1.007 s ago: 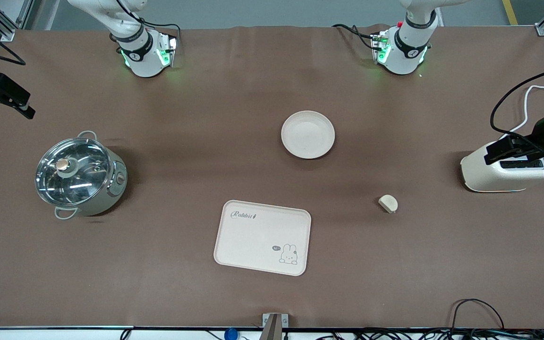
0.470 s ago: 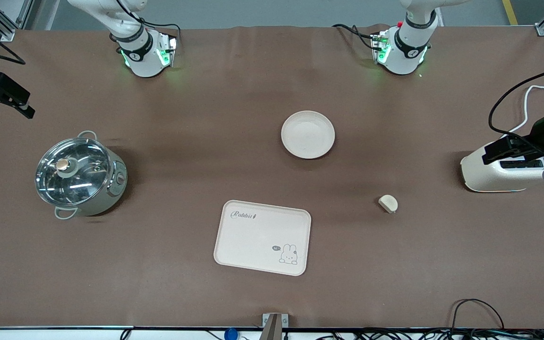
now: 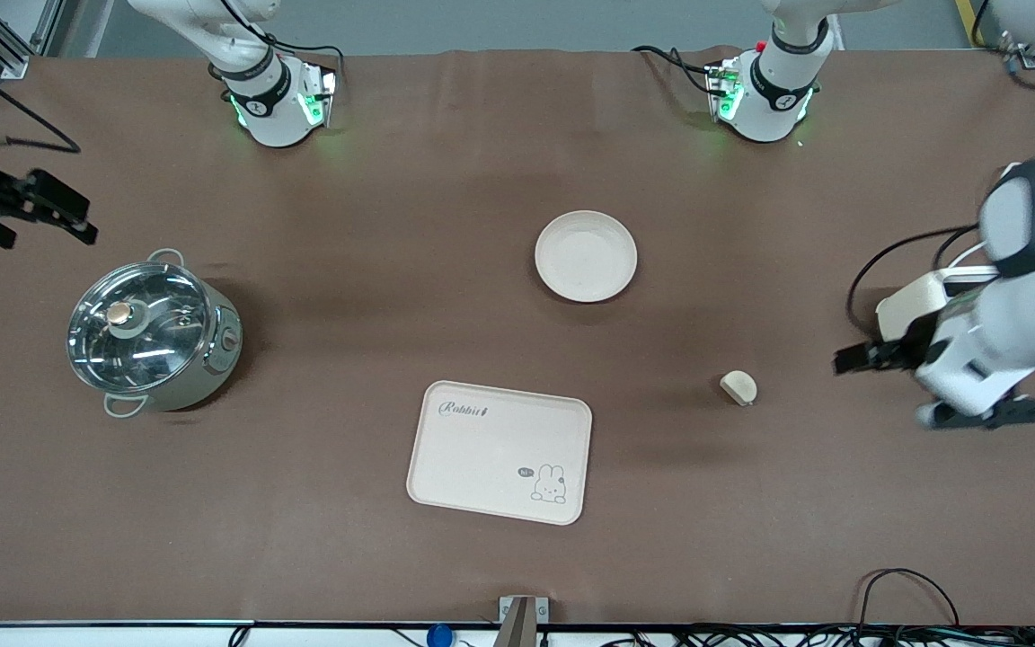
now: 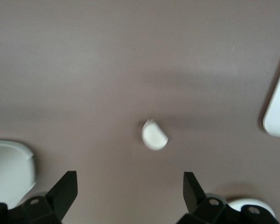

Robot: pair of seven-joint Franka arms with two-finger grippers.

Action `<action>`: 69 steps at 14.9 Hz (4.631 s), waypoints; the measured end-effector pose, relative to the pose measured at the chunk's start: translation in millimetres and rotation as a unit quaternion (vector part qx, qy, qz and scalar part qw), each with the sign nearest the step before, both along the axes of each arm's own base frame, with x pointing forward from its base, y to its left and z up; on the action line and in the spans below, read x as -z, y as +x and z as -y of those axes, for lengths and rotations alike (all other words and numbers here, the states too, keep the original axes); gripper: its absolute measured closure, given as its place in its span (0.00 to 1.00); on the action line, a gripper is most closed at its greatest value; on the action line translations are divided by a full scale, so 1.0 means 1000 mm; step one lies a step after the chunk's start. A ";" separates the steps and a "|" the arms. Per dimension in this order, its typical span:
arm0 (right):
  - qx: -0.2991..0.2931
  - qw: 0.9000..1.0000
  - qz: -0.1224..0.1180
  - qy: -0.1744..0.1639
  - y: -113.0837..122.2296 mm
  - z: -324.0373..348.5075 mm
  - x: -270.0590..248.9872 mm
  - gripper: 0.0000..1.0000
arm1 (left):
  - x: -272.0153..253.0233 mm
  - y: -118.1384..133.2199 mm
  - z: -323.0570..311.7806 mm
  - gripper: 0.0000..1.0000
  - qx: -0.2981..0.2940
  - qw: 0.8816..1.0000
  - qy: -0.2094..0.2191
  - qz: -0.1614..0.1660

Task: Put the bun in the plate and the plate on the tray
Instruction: 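Lower the left gripper onto the white bun beside the toaster and grasp it, then carry the bun with the left gripper over the white plate, then release the bun onto the plate while the right gripper reaches toward the plate, then grasp the plate rim with the right gripper while the left gripper withdraws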

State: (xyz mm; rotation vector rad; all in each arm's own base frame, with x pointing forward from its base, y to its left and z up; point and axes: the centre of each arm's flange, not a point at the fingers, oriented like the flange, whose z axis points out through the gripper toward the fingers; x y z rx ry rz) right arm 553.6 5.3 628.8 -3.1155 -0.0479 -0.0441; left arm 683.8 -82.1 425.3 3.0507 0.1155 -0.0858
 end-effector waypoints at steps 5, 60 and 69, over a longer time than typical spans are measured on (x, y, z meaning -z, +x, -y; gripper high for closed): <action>0.005 1.000 -0.012 0.000 0.002 0.006 0.007 0.00 | 0.109 -0.007 0.064 0.00 -0.037 0.999 0.025 0.008; 0.045 0.982 -0.082 0.161 -0.016 -0.198 0.208 0.00 | 0.102 -0.214 0.289 0.00 -0.174 0.984 0.007 0.027; 0.088 0.980 -0.016 0.178 -0.128 -0.413 0.395 0.26 | -0.028 -0.046 0.129 0.00 -0.056 0.990 0.042 0.118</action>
